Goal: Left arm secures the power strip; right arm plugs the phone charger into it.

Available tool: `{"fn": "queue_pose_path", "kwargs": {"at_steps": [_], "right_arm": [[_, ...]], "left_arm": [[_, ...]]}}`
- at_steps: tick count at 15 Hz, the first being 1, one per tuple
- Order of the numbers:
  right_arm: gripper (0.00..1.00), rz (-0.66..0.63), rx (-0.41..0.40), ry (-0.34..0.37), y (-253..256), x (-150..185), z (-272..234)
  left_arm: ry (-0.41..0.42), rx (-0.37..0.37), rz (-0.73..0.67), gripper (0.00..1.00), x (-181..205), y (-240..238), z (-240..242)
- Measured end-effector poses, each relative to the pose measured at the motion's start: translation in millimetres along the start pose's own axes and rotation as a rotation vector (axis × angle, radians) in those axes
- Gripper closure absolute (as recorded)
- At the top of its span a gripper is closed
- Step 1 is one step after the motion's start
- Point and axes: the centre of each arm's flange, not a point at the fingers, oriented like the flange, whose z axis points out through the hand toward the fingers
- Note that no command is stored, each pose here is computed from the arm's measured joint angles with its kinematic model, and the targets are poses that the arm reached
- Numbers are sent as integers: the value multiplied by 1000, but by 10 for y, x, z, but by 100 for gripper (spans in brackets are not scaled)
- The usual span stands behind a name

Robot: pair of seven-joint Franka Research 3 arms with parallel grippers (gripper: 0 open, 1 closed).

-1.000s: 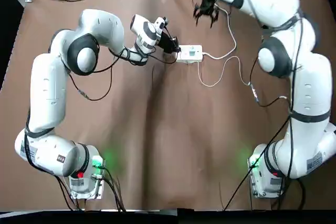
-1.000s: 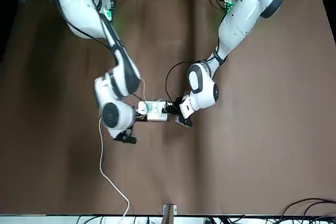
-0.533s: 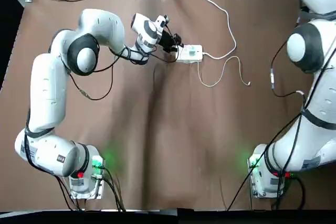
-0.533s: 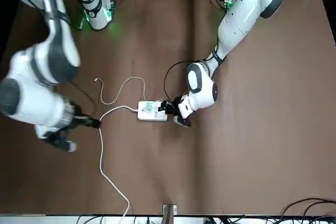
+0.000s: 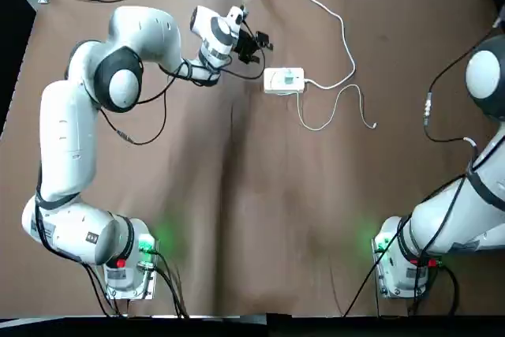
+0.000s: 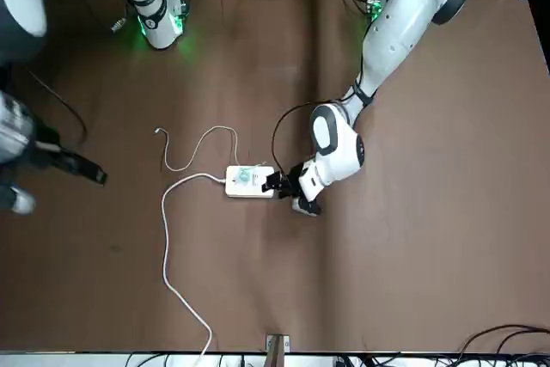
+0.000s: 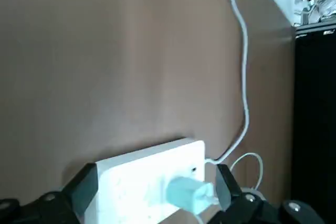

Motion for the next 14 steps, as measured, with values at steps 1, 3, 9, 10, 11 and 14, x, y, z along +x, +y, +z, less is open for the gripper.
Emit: {"fn": "queue_pose_path", "kwargs": {"at_steps": [1,3,9,10,11,14], "right_arm": [[0,-2,2,8,67,-78,-165],[0,13,5,30,183,-226,-446],[0,-35,-24,61,784,-233,-680],[0,-61,-26,63,849,-220,-695],[0,-93,-27,67,890,-219,-718],[0,-126,-27,80,951,-303,-797]], "left_arm": [[10,-3,4,1,24,94,-84],[22,4,12,1,11,242,-254],[75,125,76,1,-24,299,-1065],[62,134,77,1,1,284,-1168],[33,138,71,1,49,261,-1263],[-41,214,68,1,274,222,-1563]]}}
